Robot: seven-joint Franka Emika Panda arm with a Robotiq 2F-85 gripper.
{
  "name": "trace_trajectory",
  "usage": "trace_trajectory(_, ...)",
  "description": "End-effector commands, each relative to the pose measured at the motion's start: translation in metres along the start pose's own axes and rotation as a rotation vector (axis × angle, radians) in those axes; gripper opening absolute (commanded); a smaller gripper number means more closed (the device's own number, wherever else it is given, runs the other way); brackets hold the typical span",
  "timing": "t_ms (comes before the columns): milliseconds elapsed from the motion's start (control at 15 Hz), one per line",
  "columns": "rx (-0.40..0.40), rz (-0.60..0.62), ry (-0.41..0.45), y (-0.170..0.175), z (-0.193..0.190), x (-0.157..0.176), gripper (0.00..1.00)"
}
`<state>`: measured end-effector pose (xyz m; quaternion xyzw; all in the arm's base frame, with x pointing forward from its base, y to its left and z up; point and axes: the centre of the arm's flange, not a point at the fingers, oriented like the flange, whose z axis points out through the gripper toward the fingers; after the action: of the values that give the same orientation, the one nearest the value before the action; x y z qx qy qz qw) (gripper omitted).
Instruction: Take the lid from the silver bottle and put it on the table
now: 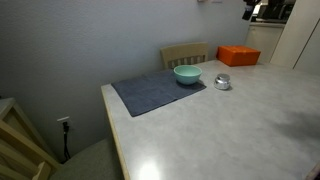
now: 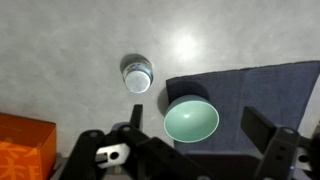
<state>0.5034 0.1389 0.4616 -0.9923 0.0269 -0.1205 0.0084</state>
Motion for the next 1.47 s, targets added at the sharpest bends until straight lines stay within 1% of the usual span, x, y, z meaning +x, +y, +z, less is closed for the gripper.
trace_trajectory(0, 0.091, 0.054, 0.017, 0.035, 0.022, 0.012, 1.00)
trace_trajectory(67, 0.089, 0.070, -0.062, 0.044, 0.030, 0.016, 1.00)
trace_trajectory(133, 0.066, 0.079, -0.121, 0.052, 0.039, 0.016, 1.00)
trace_trajectory(200, 0.070, 0.070, -0.040, 0.038, 0.020, 0.008, 1.00)
trace_trajectory(267, 0.063, 0.078, -0.074, 0.046, 0.030, 0.007, 1.00)
trace_trajectory(400, 0.057, 0.086, -0.096, 0.051, 0.040, 0.007, 1.00)
trace_trajectory(467, 0.050, 0.066, -0.071, 0.045, 0.037, 0.003, 1.00)
trace_trajectory(533, 0.033, 0.058, -0.009, 0.040, 0.035, 0.002, 1.00)
trace_trajectory(600, 0.031, 0.043, 0.025, 0.037, 0.035, 0.005, 1.00)
trace_trajectory(667, 0.037, 0.051, 0.050, 0.039, 0.038, 0.014, 1.00)
trace_trajectory(800, 0.044, 0.069, 0.065, 0.045, 0.047, 0.027, 1.00)
trace_trajectory(1000, 0.034, 0.087, 0.023, 0.059, 0.074, 0.043, 1.00)
trace_trajectory(1067, 0.026, 0.091, -0.005, 0.063, 0.084, 0.047, 1.00)
trace_trajectory(1333, -0.044, 0.088, -0.131, 0.072, 0.132, 0.066, 1.00)
trace_trajectory(1400, -0.052, 0.079, -0.183, 0.072, 0.146, 0.070, 1.00)
